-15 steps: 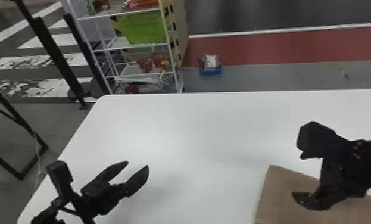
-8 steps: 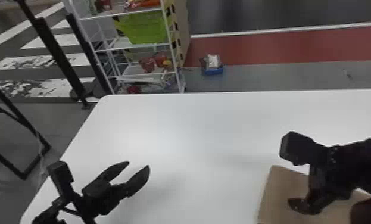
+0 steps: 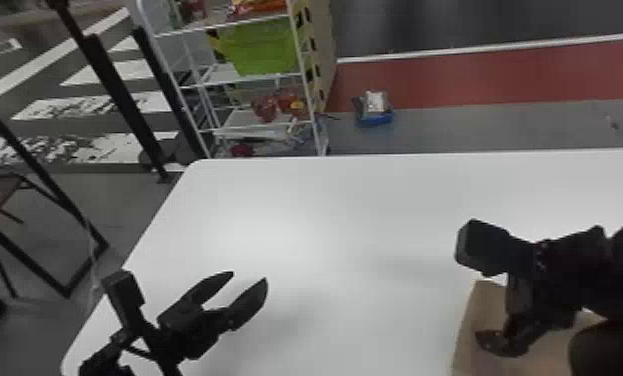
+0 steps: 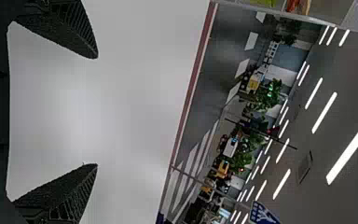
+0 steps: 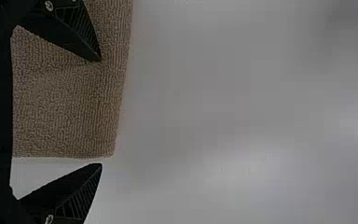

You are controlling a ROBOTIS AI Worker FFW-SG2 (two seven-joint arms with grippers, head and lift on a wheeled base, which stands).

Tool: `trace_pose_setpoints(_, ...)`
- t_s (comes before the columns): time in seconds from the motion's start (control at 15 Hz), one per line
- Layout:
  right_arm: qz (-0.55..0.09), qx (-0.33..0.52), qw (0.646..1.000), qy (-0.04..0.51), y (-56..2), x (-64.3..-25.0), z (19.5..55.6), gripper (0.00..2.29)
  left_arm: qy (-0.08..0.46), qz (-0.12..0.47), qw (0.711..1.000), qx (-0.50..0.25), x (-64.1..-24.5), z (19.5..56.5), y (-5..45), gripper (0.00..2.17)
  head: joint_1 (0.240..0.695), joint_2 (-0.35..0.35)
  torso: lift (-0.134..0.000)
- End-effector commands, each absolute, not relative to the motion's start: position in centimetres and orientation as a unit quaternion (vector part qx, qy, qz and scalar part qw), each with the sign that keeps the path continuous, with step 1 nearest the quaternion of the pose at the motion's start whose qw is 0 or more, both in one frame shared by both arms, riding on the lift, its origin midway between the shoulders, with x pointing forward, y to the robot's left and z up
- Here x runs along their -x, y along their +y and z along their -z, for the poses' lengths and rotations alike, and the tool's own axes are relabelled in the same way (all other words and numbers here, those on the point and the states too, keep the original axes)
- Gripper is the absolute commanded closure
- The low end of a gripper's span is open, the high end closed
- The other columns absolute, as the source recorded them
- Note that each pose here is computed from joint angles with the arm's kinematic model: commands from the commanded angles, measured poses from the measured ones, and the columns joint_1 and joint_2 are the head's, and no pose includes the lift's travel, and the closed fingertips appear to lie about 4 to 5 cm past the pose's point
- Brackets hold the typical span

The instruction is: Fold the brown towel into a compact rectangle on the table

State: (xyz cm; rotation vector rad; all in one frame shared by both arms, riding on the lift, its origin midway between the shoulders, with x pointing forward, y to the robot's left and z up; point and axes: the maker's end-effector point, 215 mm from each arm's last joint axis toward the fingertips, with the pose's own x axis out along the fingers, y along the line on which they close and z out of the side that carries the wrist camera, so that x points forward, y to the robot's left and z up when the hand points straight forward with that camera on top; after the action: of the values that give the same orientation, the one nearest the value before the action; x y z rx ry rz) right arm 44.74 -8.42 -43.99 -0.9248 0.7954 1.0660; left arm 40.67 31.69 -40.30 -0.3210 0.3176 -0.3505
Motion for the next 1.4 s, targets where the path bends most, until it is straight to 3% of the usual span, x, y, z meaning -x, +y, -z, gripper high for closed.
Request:
trace_pose_setpoints(0.0, -0.484, 0.422, 0.679, 0.356, -7.5, -44.8, 44.5, 0.07, 0.155, 0.169, 0.96, 0.161, -40.6, 40.3, 32.1, 0.05, 0.695, 0.294, -0.134)
trace_pose_setpoints(0.6, -0.509, 0.427, 0.662, 0.347, -2.9, -45.0, 45.1, 0.07, 0.153, 0.164, 0.961, 0.162, -40.4, 40.5, 32.7, 0.05, 0.695, 0.35, -0.134)
trace_pose_setpoints(1.33, -0.513, 0.457, 0.653, 0.317, 2.5, -48.3, 44.1, 0.07, 0.149, 0.159, 0.962, 0.167, -40.1, 40.3, 33.7, 0.05, 0.695, 0.35, -0.134)
